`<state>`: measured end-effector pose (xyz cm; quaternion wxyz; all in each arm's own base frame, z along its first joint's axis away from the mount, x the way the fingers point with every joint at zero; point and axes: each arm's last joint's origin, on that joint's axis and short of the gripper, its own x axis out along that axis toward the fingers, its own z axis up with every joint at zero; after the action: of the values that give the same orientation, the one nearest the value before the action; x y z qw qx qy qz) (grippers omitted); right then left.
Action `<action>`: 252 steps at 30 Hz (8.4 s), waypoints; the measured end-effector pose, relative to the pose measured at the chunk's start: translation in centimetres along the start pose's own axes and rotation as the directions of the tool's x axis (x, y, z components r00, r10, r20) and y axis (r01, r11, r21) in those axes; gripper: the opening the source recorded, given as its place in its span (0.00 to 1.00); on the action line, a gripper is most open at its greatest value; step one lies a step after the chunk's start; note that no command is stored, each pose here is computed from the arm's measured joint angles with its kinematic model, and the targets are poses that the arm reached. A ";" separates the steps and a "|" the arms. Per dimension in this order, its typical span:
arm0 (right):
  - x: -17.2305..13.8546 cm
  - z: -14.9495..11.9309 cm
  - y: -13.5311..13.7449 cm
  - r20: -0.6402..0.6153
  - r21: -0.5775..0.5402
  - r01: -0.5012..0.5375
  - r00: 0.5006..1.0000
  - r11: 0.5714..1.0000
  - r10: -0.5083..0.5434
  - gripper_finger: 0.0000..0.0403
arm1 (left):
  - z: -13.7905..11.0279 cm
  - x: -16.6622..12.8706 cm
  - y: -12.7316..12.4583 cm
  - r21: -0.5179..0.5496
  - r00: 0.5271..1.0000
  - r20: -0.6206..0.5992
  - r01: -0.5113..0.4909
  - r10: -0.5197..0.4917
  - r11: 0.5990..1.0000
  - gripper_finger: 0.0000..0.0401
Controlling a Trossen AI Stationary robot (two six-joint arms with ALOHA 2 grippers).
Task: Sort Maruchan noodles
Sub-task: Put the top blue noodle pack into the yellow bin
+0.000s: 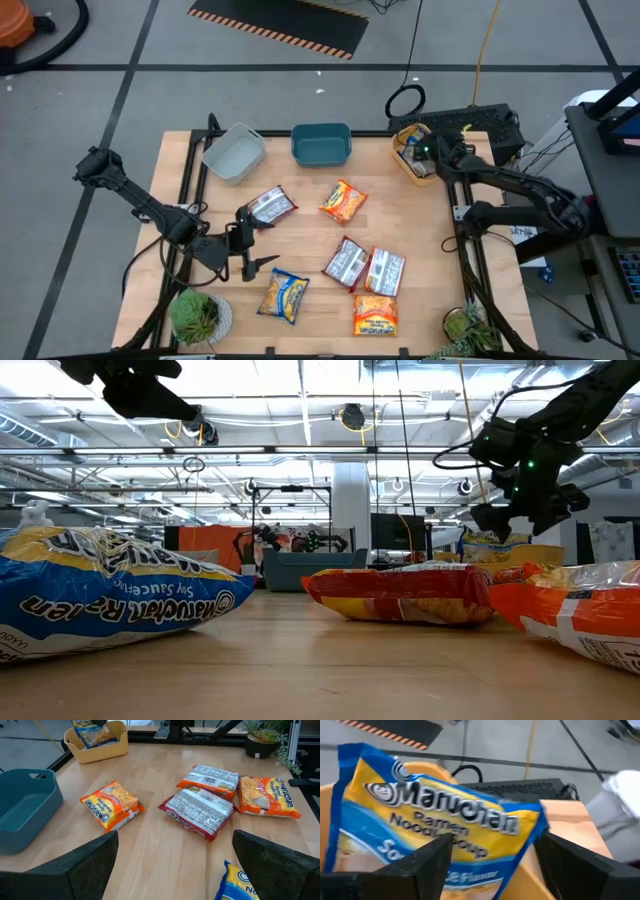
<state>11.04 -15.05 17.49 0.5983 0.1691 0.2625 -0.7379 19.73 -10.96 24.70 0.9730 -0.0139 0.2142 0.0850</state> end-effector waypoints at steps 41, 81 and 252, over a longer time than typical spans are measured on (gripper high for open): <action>0.2 -0.6 -0.3 -0.117 -0.018 -0.113 0.987 0.993 0.110 0.44 | 0.2 0.4 0.6 -0.003 1.000 0.001 -0.027 0.027 1.000 0.98; -4.7 0.0 -2.1 0.001 0.023 -0.324 0.946 0.946 0.324 0.00 | 0.2 0.4 0.5 0.012 1.000 0.000 -0.020 0.020 1.000 0.98; -3.0 2.5 6.0 -0.022 -0.241 -0.359 0.931 0.902 0.365 0.06 | 1.0 1.1 1.2 -0.009 0.999 0.020 0.035 -0.034 0.999 0.98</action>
<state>17.76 -15.04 20.09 0.7440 0.1323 0.3069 -0.5786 20.96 -9.54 25.17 0.9763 -0.0214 0.2040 0.0693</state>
